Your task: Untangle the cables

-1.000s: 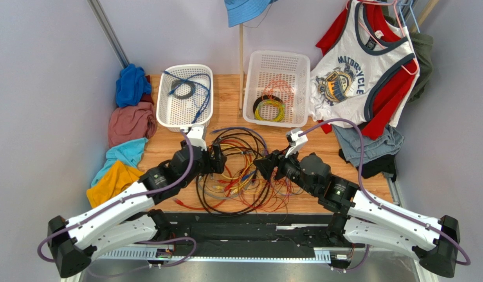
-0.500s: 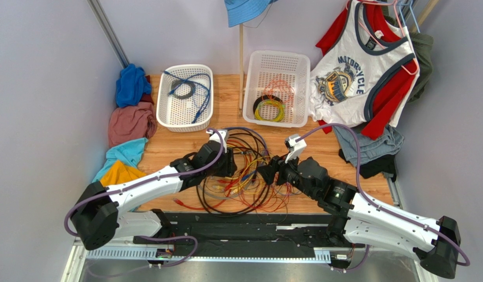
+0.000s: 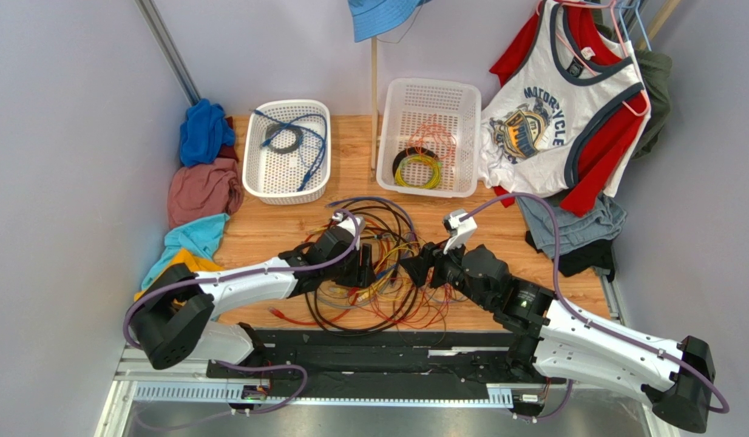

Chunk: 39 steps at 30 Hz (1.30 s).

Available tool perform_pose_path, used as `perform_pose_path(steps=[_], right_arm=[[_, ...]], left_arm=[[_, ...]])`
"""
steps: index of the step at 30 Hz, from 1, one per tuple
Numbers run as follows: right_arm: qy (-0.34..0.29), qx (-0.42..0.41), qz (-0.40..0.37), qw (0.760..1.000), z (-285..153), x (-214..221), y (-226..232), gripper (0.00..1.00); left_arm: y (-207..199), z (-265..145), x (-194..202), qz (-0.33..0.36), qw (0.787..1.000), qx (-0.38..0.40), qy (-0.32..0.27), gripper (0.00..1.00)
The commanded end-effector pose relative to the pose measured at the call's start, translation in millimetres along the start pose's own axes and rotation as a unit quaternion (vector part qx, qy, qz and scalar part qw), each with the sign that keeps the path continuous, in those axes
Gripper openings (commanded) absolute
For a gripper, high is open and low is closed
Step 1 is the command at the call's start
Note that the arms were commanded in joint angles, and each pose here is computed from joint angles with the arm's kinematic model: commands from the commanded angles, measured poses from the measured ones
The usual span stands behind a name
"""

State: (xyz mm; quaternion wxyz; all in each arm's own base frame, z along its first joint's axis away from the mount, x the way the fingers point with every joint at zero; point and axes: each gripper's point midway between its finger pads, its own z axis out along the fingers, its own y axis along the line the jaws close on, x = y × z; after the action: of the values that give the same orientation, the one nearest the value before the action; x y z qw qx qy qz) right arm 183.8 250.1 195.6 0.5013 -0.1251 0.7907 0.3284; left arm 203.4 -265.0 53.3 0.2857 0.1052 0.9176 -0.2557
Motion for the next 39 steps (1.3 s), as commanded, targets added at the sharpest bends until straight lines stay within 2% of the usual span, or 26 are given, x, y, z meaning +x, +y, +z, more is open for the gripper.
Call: perform_pose_path(steps=[1, 3, 5, 6, 7, 8, 10, 11, 12, 17, 20, 22, 24, 30, 34, 39], right_arm=[[-0.011, 0.005, -0.002, 1.0, 2, -4, -2, 0.59], [-0.009, 0.007, -0.004, 1.0, 2, -4, -2, 0.58], [-0.01, 0.009, -0.004, 1.0, 1, -5, -3, 0.58], [-0.012, 0.009, -0.004, 1.0, 0, -5, -3, 0.58], [-0.014, 0.011, -0.004, 1.0, -1, -6, -4, 0.58], [-0.014, 0.012, -0.004, 1.0, -1, -6, -5, 0.58], [-0.014, 0.012, -0.004, 1.0, -2, -6, -5, 0.58], [-0.013, 0.013, -0.005, 1.0, -2, -5, -6, 0.58], [-0.014, 0.013, -0.004, 1.0, -2, -6, -6, 0.58], [-0.021, 0.001, 0.004, 1.0, -3, -10, 0, 0.58], [-0.039, -0.022, 0.013, 0.999, -7, -21, 9, 0.59], [-0.048, -0.048, 0.02, 0.998, -11, -27, 19, 0.63], [-0.084, -0.086, 0.033, 0.992, -19, -47, 34, 0.66], [-0.157, -0.15, 0.05, 0.975, -42, -92, 60, 0.69], [-0.157, -0.129, 0.035, 0.979, -31, -99, 60, 0.7], [-0.167, -0.126, 0.085, 0.974, -17, -108, 50, 0.71]], left_arm=[[-8, 10, 5, -0.002, 1.0, 0.022, 0.011, 0.62], [-9, 15, 4, 0.0, 1.0, 0.024, 0.009, 0.59], [-8, 14, 3, 0.0, 1.0, 0.022, 0.006, 0.48], [-9, 12, 2, 0.001, 1.0, 0.024, 0.004, 0.38], [-7, 9, -1, 0.002, 1.0, 0.018, -0.003, 0.2], [-13, 1, -12, 0.003, 0.999, 0.028, -0.024, 0.12], [-13, -14, -17, 0.011, 0.999, 0.022, -0.029, 0.0], [-18, -32, -36, 0.014, 0.997, 0.026, -0.067, 0.0], [-17, -43, -39, 0.018, 0.997, 0.022, -0.073, 0.0], [-45, -128, -96, 0.052, 0.977, 0.071, -0.194, 0.0], [-56, -163, -116, 0.069, 0.968, 0.083, -0.228, 0.0], [-66, -181, -127, 0.084, 0.963, 0.095, -0.238, 0.0], [-76, -188, -131, 0.096, 0.96, 0.113, -0.236, 0.0], [-107, -212, -143, 0.116, 0.946, 0.175, -0.247, 0.0], [-124, -228, -146, 0.127, 0.936, 0.214, -0.249, 0.0], [-144, -252, -141, 0.172, 0.915, 0.269, -0.248, 0.0]])
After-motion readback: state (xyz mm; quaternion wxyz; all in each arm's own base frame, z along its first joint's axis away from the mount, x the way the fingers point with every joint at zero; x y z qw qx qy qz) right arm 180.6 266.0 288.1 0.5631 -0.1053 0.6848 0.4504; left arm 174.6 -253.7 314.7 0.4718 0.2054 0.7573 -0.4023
